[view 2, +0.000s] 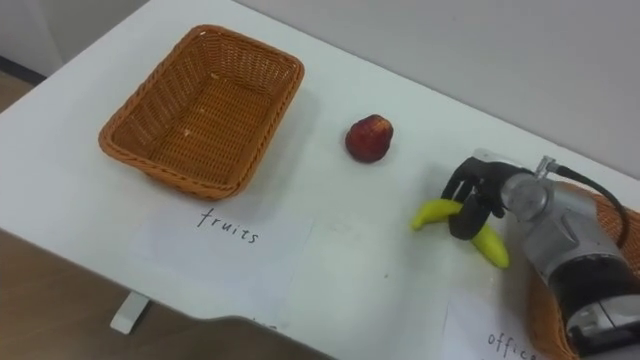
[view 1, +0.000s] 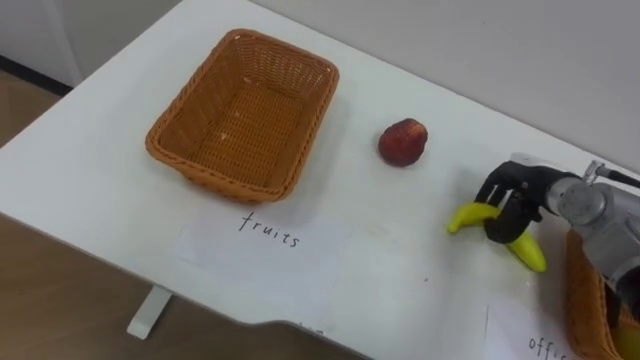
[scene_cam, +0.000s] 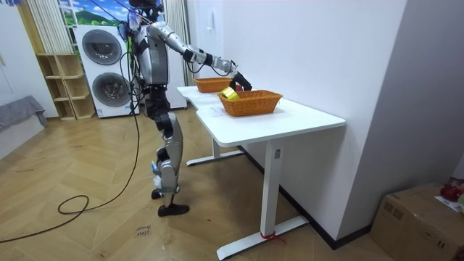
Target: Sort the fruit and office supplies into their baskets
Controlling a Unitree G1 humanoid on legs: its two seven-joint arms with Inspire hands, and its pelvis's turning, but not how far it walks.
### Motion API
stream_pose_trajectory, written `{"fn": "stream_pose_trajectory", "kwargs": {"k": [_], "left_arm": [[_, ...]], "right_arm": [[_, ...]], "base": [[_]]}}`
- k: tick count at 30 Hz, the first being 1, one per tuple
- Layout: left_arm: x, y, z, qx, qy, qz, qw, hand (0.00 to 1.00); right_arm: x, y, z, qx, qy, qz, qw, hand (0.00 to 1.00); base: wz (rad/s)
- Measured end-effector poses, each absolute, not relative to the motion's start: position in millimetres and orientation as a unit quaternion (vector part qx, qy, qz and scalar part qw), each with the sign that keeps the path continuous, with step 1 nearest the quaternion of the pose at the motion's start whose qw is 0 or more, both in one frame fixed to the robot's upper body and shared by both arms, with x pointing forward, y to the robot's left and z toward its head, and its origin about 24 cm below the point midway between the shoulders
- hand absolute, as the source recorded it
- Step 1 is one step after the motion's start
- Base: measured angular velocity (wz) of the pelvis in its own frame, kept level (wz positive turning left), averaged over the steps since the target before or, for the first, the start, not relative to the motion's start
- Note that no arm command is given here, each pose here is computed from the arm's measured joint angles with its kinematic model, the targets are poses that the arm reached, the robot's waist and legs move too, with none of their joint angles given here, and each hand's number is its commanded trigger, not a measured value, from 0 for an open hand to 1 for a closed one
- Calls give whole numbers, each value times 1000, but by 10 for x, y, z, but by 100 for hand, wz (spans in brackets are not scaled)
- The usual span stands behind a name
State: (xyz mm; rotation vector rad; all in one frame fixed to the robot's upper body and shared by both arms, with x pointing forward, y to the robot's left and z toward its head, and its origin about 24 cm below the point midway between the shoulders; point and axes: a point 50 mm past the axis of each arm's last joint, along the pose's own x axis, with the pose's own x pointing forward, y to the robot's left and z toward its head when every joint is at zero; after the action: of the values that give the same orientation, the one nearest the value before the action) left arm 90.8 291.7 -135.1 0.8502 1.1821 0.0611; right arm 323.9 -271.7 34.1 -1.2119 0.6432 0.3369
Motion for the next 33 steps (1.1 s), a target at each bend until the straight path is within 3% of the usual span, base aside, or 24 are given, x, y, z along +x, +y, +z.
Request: {"fn": "stream_pose_trajectory", "kwargs": {"k": [16, 26, 33], "left_arm": [[919, 2882, -1358, 385, 537, 30, 750, 0], [870, 2881, -1349, 391, 531, 38, 751, 0], [791, 2896, -1356, 375, 538, 67, 752, 0]], "right_arm": [[3296, -2569, 470, -564, 254, 166, 768, 100], [3256, -2195, 708, -563, 139, 192, 792, 100], [3217, -2141, 924, -558, 87, 176, 806, 100]], "base": [[-3], [0], [-1]]}}
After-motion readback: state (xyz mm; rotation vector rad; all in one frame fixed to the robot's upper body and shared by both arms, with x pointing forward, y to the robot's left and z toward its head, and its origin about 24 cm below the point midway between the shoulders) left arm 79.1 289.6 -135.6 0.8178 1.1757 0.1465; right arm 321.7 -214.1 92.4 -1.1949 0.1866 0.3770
